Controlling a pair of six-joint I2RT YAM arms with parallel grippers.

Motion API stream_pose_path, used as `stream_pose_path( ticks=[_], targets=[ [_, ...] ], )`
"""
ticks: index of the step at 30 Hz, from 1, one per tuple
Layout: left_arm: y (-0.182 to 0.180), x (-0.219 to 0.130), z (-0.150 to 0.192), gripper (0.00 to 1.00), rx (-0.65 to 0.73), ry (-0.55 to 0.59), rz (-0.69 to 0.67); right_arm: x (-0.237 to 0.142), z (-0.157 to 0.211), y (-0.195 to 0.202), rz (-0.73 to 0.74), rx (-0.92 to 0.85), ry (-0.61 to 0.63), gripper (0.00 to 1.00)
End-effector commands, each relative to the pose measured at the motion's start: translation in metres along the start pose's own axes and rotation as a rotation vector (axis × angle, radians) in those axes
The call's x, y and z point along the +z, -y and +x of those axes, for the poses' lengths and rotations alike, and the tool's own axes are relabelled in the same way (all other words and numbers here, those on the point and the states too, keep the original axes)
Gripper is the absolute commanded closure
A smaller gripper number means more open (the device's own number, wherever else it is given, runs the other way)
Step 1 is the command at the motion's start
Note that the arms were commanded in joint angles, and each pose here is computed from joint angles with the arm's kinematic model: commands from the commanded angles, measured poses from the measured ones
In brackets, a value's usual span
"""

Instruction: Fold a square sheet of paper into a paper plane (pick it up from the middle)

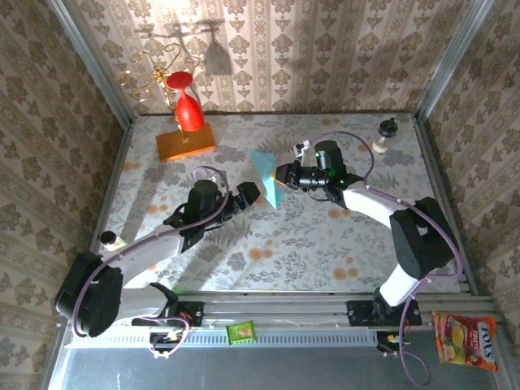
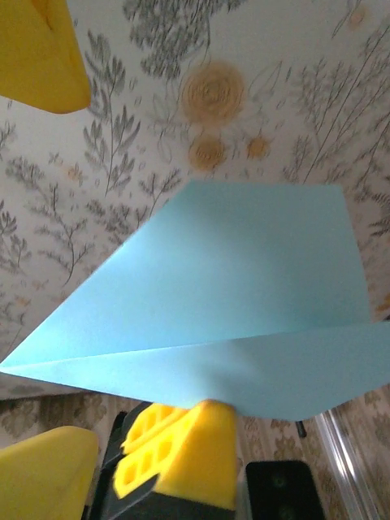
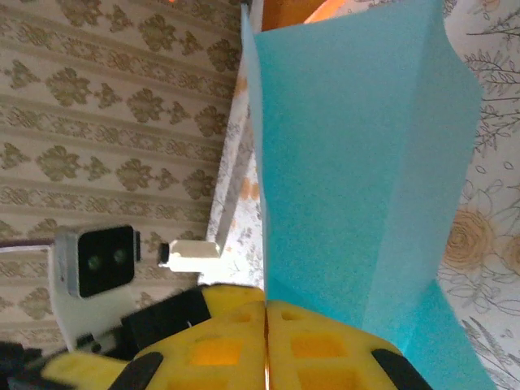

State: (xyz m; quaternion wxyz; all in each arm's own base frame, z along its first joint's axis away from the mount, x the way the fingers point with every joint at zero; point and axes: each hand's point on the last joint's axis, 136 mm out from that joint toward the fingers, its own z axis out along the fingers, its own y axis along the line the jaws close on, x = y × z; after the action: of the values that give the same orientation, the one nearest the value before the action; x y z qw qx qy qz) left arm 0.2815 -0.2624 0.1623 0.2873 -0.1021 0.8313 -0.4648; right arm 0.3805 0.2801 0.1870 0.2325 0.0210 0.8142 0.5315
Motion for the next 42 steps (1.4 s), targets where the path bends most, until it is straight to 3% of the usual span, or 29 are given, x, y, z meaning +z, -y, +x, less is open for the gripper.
stream_pose_path(
  ticks=[1, 8, 17, 23, 33, 42],
  targets=[
    [0.015, 0.005, 0.003, 0.0, -0.056, 0.035, 0.075, -0.007, -0.014, -0.014, -0.037, 0.059, 0.072, 0.89],
    [0.037, 0.025, 0.017, 0.0, -0.11, 0.012, 0.185, -0.006, -0.018, -0.02, -0.075, 0.124, 0.084, 0.89],
    [0.053, 0.03, -0.002, 0.03, -0.073, 0.078, 0.227, -0.007, -0.014, -0.016, -0.075, 0.156, 0.07, 0.89],
    [0.055, 0.032, -0.011, 0.16, -0.049, 0.087, 0.221, -0.009, -0.013, -0.017, -0.08, 0.163, 0.066, 0.89],
    [0.06, 0.034, -0.013, 0.46, -0.023, 0.085, 0.225, -0.013, -0.014, -0.02, -0.09, 0.169, 0.074, 0.9],
    [0.061, 0.034, -0.013, 0.59, -0.017, 0.08, 0.231, -0.014, -0.014, -0.018, -0.093, 0.181, 0.075, 0.89]
  ],
)
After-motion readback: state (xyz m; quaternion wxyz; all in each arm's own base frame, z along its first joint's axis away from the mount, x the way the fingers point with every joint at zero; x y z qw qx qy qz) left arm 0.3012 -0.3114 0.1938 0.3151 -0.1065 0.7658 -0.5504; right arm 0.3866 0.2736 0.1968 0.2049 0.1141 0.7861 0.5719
